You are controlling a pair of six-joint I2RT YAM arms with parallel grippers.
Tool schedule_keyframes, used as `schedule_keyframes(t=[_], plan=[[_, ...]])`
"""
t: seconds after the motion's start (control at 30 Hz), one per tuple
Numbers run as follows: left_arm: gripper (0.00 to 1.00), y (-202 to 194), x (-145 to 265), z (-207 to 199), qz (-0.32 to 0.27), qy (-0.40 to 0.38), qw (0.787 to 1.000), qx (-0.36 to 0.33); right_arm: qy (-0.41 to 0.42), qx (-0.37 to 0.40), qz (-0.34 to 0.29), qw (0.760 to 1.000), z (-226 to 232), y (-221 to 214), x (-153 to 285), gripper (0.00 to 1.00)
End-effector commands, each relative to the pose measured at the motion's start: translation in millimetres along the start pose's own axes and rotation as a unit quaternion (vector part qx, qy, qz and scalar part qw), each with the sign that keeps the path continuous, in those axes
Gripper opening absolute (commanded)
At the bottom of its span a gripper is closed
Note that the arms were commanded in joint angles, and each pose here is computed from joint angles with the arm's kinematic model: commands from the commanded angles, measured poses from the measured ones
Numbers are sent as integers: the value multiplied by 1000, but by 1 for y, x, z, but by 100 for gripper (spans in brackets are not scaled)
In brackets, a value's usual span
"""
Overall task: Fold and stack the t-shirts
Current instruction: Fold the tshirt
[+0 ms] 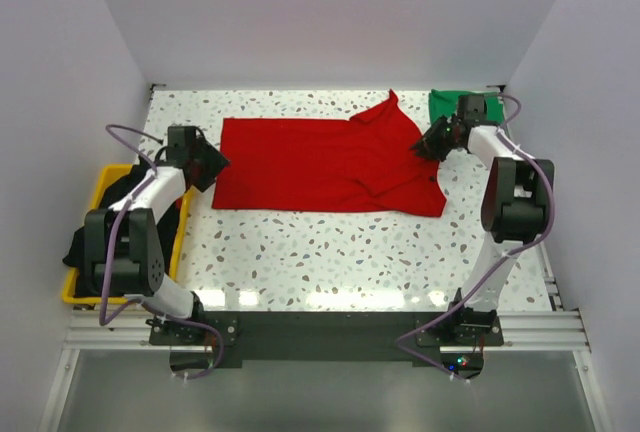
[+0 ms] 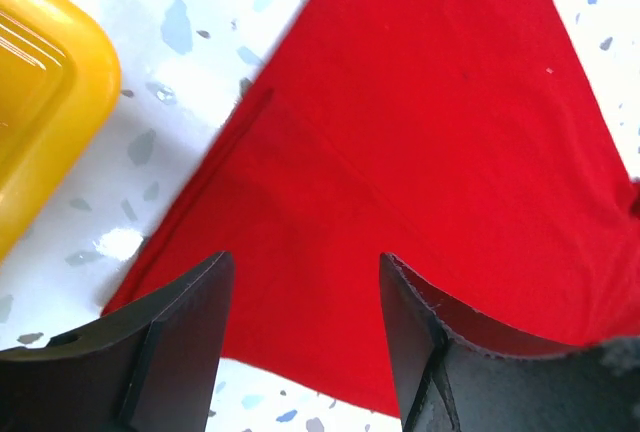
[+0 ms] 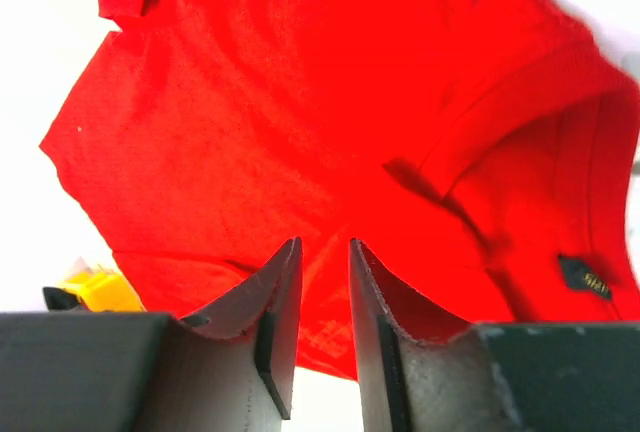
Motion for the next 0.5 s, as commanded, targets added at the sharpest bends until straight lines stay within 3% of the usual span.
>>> schedule_keyframes(t=[0.0, 0.2, 0.33, 0.47], plan=[[65, -8, 19, -16, -17, -64, 998, -6, 8, 41, -25, 999, 17, 13, 13, 33], [62, -33, 17, -25, 6, -88, 996, -7, 12, 67, -64, 996, 16, -16, 48, 34], [59, -50, 17, -27, 21, -88, 996, -3, 6, 59, -95, 994, -13, -38, 68, 34], [55, -54, 19, -22, 5, -92, 996, 14, -61, 63, -133, 987, -64, -48, 75, 33]])
Point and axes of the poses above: each gripper's point midway between its finger pads, its own x axis back along the fingers, its own z axis along the line the jaws close on, y = z × x, the point moved 4 cm from there along x, back along the fingers, and after that the axes turned 14 degrees about -x, right-handed, at the moved point
